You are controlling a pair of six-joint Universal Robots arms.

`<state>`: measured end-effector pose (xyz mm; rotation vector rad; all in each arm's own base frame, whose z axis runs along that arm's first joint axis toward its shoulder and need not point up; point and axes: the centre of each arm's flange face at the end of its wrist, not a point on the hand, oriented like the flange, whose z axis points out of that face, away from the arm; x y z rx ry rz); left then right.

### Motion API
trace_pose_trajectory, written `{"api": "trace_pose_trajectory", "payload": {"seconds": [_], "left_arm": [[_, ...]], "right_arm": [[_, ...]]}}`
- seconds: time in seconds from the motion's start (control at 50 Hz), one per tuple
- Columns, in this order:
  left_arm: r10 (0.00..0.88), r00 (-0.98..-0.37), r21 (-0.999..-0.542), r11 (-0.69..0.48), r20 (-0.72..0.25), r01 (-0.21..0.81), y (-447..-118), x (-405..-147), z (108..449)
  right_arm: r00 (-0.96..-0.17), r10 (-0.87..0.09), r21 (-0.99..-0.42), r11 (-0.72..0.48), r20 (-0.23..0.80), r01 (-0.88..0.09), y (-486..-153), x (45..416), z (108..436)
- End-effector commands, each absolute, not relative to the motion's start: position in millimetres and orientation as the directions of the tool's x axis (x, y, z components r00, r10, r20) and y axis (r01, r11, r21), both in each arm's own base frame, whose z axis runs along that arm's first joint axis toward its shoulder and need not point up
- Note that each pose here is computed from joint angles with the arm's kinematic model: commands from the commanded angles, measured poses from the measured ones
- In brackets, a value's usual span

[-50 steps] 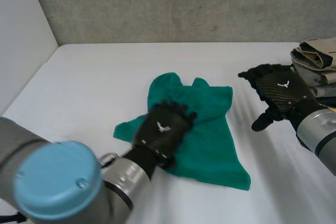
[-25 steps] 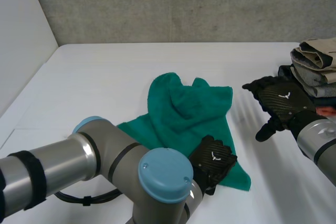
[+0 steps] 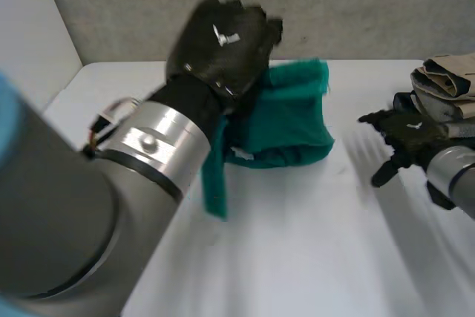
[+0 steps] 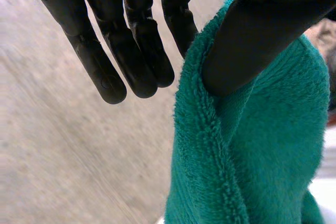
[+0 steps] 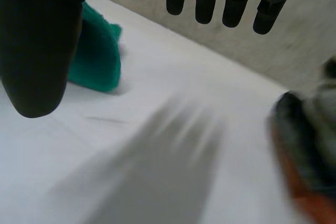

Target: Fold the laundry.

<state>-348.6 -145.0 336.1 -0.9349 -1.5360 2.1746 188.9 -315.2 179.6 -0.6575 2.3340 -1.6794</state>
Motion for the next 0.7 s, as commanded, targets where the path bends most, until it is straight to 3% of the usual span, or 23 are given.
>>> {"api": "trace_pose_trajectory", "payload": {"seconds": [0.02,0.08,0.18,0.32,0.38,0.4,0.44,0.48,0.52,0.56,0.62,0.7], "left_arm": [[0.579,-0.753,-0.902,-0.430,-0.312,0.043,-132,-337,369],[0.571,-0.762,-0.893,-0.449,-0.305,0.021,-130,-334,379],[0.558,-0.776,-0.877,-0.481,-0.294,-0.014,-124,-326,398],[0.498,-0.822,-0.851,-0.524,-0.275,-0.033,-133,-309,420],[0.452,-0.850,-0.840,-0.543,-0.271,-0.021,-144,-299,427],[0.422,-0.867,-0.830,-0.557,-0.263,-0.020,-149,-291,434],[0.379,-0.890,-0.815,-0.580,-0.254,-0.014,-156,-281,444],[0.306,-0.920,-0.800,-0.599,-0.246,0.015,-173,-265,451],[0.254,-0.936,-0.799,-0.600,-0.242,0.044,-187,-255,452],[0.201,-0.951,-0.812,-0.579,-0.235,0.079,-205,-241,447],[0.198,-0.953,-0.836,-0.542,-0.230,0.089,-219,-233,434],[0.269,-0.934,-0.888,-0.450,-0.237,0.096,-235,-232,394]], "right_arm": [[-0.863,-0.453,-0.897,0.443,-0.224,0.000,-313,235,154],[-0.840,-0.456,-0.874,0.484,-0.294,0.043,-308,260,140],[-0.871,-0.390,-0.885,0.455,-0.300,0.101,-320,286,136],[-0.856,-0.431,-0.900,0.427,-0.285,0.085,-317,307,133],[-0.862,-0.435,-0.946,0.293,-0.259,0.137,-330,305,164],[-0.876,-0.433,-0.975,0.158,-0.213,0.158,-337,297,200],[-0.895,-0.421,-0.988,0.028,-0.148,0.150,-344,284,235],[-0.938,-0.348,-0.988,-0.143,0.000,0.053,-356,252,278],[-0.949,-0.297,-0.974,-0.223,0.104,-0.037,-358,237,301],[-0.933,-0.251,-0.942,-0.282,0.258,-0.185,-359,221,315],[-0.861,-0.277,-0.882,-0.340,0.426,-0.327,-339,230,332],[-0.789,-0.298,-0.827,-0.367,0.537,-0.425,-305,229,358]]}}
